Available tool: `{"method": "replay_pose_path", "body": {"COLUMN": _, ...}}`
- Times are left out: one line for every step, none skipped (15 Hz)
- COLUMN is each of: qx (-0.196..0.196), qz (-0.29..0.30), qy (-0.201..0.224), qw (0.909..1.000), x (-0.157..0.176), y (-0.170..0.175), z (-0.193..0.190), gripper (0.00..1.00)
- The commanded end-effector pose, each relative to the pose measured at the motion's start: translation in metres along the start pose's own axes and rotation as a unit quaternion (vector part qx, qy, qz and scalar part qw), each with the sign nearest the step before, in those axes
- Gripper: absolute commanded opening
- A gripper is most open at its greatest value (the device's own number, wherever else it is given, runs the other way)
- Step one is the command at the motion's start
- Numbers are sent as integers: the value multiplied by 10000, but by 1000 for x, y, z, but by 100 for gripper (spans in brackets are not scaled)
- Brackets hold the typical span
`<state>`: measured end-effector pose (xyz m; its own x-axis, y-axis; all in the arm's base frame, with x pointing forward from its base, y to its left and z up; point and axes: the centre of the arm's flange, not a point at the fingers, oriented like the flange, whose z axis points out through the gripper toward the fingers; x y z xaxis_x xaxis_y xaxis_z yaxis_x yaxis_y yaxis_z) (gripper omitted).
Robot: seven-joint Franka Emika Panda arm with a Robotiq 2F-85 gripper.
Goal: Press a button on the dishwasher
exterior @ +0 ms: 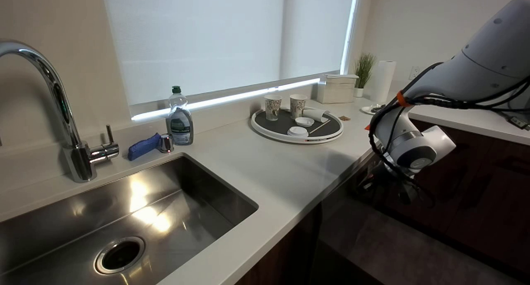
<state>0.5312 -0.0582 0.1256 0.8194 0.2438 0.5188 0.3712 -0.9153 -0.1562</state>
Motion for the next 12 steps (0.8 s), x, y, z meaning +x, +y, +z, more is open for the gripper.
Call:
{"method": "replay_pose_path", "body": {"qx": 38, "qz": -4, "qy": -98, "qw": 9999, "x": 11, "y": -1, "z": 0, "gripper": 0}}
{"method": "replay_pose_path", "body": {"qx": 51, "qz": -20, "qy": -155, "qw": 9999, "x": 10, "y": -2, "z": -4, "gripper": 0}}
{"method": "replay_pose_path", "body": {"qx": 97, "qz": -43, "qy": -241, "qw": 9997, "x": 10, "y": -3, "z": -7, "gripper": 0}}
{"method": "replay_pose_path", "body": {"qx": 45, "qz": -55, "qy": -317, "qw": 9995, "x": 9, "y": -3, "z": -9, "gripper": 0}}
{"method": "replay_pose_path", "body": {"qx": -14, "qz": -64, "qy": -434, "qw": 9990, "x": 9, "y": -4, "z": -13, "gripper": 0}}
{"method": "replay_pose_path", "body": {"qx": -40, "qz": -72, "qy": -519, "qw": 9986, "x": 9, "y": -4, "z": -14, "gripper": 0}}
{"method": "replay_pose_path", "body": {"qx": -53, "qz": -80, "qy": -616, "qw": 9981, "x": 9, "y": -6, "z": -17, "gripper": 0}}
{"method": "replay_pose_path", "body": {"qx": -60, "qz": -75, "qy": -715, "qw": 9974, "x": 8, "y": -7, "z": -19, "gripper": 0}}
{"method": "replay_pose_path", "body": {"qx": -72, "qz": -61, "qy": -835, "qw": 9965, "x": 7, "y": -8, "z": -22, "gripper": 0}}
{"method": "replay_pose_path", "body": {"qx": -85, "qz": -77, "qy": -955, "qw": 9954, "x": 5, "y": -9, "z": -24, "gripper": 0}}
{"method": "replay_pose_path", "body": {"qx": -142, "qz": -66, "qy": -1035, "qw": 9945, "x": 4, "y": -10, "z": -26, "gripper": 0}}
{"method": "replay_pose_path", "body": {"qx": -166, "qz": -52, "qy": -1120, "qw": 9936, "x": 2, "y": -11, "z": -29, "gripper": 0}}
